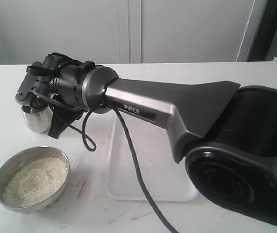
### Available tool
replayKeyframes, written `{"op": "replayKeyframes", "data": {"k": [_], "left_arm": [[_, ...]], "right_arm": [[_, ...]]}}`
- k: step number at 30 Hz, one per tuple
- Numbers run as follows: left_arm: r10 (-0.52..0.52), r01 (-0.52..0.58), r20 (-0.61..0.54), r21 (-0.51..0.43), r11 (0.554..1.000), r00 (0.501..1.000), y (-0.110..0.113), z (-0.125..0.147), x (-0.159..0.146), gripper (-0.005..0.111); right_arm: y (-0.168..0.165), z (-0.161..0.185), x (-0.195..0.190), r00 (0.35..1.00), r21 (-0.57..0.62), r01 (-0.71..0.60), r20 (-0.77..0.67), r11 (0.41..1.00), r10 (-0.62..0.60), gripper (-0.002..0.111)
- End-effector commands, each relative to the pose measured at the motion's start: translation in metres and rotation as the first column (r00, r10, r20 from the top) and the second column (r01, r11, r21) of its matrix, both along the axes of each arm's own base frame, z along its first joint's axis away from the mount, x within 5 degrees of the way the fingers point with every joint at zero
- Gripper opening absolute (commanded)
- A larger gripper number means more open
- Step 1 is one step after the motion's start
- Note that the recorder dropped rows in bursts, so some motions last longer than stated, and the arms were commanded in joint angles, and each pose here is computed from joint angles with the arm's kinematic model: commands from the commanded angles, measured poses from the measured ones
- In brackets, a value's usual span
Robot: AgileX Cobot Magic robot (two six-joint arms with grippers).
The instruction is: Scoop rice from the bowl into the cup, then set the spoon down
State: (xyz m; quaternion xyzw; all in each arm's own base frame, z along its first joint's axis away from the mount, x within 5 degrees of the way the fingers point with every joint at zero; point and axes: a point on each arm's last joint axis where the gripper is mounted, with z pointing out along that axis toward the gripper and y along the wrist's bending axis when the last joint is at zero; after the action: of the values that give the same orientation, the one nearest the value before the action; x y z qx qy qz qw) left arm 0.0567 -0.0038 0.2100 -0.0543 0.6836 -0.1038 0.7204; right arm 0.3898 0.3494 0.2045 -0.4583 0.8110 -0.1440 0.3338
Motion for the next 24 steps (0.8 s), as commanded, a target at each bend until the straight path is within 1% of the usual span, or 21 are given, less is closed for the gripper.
{"op": "replayKeyframes", "data": {"k": [1,9,24], "left_arm": [[-0.004,0.004,0.004,-0.011,1.000,1.000,-0.0002,0.0011,-0.0005,0.014],[-0.004,0.004,0.004,-0.011,1.000,1.000,-0.0002,0.0011,-0.0005,0.014],[-0.004,0.004,0.004,-0.011,1.000,1.000,-0.0002,0.0011,-0.0005,0.014]], "right_arm": [[-0.0016,0.0052,0.0012,1.000,-0.014,0.001,0.026,1.000,-0.001,0.000],[-0.0013,0.0083,0.0012,0.997,-0.077,-0.016,0.076,0.997,0.022,0.000],[0.0029,0.0101,-0.0021,0.993,-0.120,-0.045,0.103,0.992,0.057,0.000]]}}
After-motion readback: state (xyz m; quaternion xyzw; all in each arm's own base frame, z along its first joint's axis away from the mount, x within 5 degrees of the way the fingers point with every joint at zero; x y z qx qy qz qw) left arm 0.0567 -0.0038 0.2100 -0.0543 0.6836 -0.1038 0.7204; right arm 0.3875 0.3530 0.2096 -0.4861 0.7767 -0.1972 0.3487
